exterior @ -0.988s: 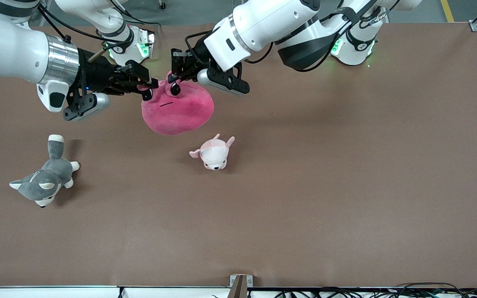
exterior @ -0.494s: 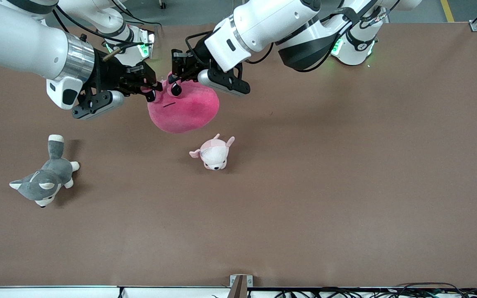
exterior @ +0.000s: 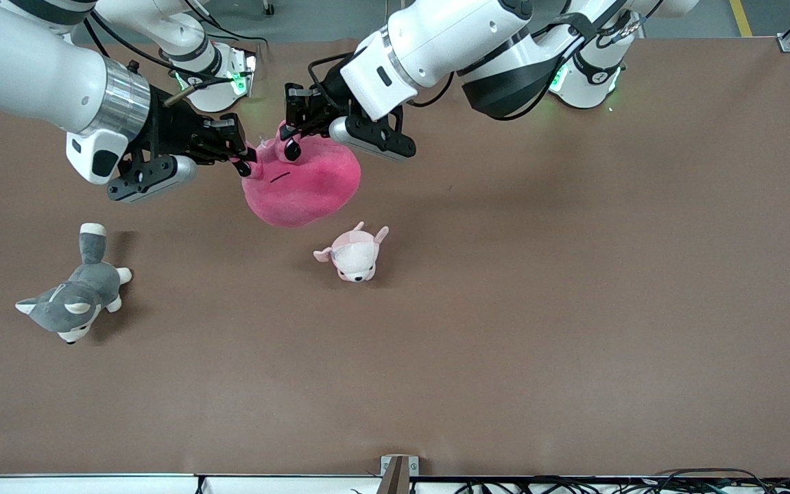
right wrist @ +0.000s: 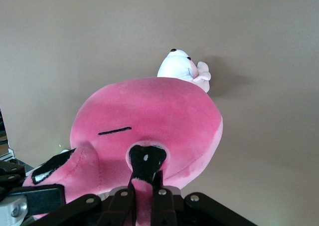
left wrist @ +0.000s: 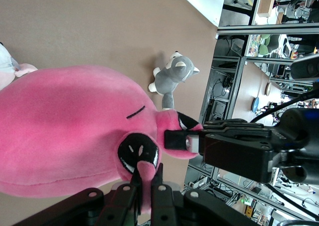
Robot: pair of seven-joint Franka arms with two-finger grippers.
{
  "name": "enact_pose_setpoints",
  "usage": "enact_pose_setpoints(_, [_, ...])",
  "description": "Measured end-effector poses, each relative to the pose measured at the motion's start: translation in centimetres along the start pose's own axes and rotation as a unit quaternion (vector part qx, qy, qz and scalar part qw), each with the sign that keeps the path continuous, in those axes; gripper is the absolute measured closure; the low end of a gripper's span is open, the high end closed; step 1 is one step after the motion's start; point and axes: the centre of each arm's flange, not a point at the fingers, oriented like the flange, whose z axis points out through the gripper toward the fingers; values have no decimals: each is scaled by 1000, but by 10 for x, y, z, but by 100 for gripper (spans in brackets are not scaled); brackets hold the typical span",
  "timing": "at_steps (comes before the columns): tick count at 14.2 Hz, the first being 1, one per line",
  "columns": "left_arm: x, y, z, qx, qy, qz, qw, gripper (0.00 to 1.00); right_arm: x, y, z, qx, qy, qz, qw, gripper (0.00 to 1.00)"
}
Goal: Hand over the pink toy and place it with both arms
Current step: 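Open the left gripper and withdraw it while the right gripper holds the pig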
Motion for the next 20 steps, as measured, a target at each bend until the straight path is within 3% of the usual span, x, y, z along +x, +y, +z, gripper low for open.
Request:
enact_pose_setpoints(2, [0, 1, -1, -1, 0, 0, 1000, 74, 0, 1, 0, 0, 1, 1, 1000, 89])
enact_pose_setpoints(6, [9, 2, -13, -6, 10, -2, 1000, 29, 2, 6, -3, -3, 4, -12, 1000, 89])
enact_pose_setpoints(9, [60, -18, -55, 7, 35, -29, 999, 1, 13, 38, -18, 0, 18, -2, 1000, 89])
enact_pose_setpoints(12, [128, -63, -129, 47, 58, -46, 996, 0, 42, 114, -22, 3, 21, -8, 1000, 89])
enact_pose_setpoints(14, [162, -97, -177, 102, 79, -25, 991, 0, 66, 171, -8, 7, 11, -16, 1000, 89])
enact_pose_setpoints(17, [185, -144, -215, 249, 101, 37, 963, 0, 95, 251, 23, 18, -7, -7, 1000, 89])
enact_pose_setpoints(20, [199, -182, -256, 336, 85, 67, 936, 0, 112, 298, 48, 59, -16, 22, 998, 89])
